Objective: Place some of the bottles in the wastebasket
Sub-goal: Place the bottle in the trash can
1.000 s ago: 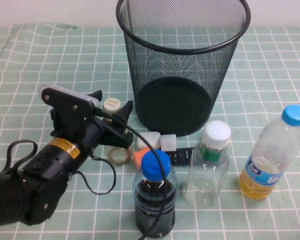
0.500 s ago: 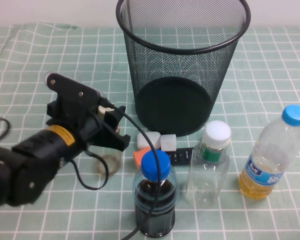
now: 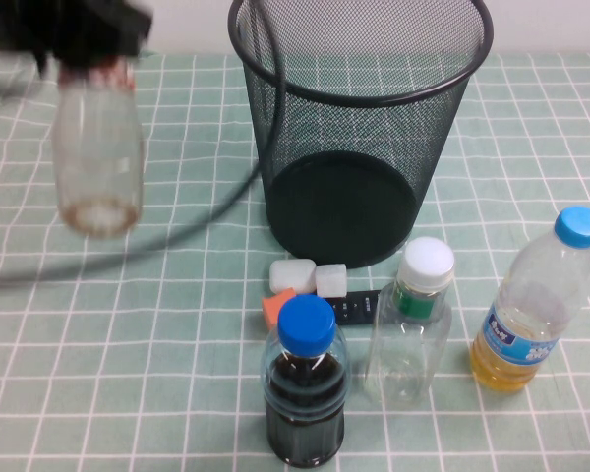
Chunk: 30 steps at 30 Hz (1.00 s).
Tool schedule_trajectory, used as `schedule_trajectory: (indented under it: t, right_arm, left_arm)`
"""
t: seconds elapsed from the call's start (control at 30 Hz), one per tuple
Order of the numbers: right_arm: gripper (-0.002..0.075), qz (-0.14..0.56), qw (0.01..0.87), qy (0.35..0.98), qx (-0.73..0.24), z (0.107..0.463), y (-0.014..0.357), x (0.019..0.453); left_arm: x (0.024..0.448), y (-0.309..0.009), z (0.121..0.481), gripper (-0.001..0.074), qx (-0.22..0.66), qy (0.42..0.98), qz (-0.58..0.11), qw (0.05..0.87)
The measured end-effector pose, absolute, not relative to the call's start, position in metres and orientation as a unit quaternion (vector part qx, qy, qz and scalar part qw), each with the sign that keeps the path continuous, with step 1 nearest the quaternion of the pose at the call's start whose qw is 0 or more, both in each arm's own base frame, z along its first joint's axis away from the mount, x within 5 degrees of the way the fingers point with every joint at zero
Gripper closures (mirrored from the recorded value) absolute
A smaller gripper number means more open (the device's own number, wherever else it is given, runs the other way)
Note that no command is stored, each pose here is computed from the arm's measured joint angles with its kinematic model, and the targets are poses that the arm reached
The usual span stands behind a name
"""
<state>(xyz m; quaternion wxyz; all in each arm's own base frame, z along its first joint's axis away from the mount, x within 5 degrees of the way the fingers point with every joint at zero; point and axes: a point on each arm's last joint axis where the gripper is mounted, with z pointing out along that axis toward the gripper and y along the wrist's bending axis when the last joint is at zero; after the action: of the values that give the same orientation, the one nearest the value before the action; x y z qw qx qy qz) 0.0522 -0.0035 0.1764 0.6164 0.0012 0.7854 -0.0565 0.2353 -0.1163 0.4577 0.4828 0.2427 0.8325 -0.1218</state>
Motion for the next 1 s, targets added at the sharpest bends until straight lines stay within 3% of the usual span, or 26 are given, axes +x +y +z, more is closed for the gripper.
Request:
schedule_trajectory:
  t: [0.2, 0.4, 0.63, 1.0]
  right_arm:
    - [0.0733, -0.057, 0.616, 0.785, 0.001, 0.176, -0.004, 0.052]
    - [0.0733, -0.057, 0.616, 0.785, 0.001, 0.176, -0.004, 0.052]
    - [0.0733, -0.057, 0.616, 0.785, 0.001, 0.176, -0.004, 0.052]
    - [0.0733, -0.057, 0.616, 0.785, 0.001, 0.176, -0.004, 0.052]
  left_arm:
    - [0.260, -0.137, 0.546, 0.0464, 0.275, 0.770, -0.157, 0.554]
    - [0.311, -0.177, 0.560, 0.0464, 0.322, 0.706, -0.224, 0.589]
    - [0.378, -0.223, 0.507, 0.0464, 0.354, 0.672, -0.298, 0.579]
    - [0.448, -0.256, 0.391, 0.0464, 0.362, 0.741, -0.300, 0.479]
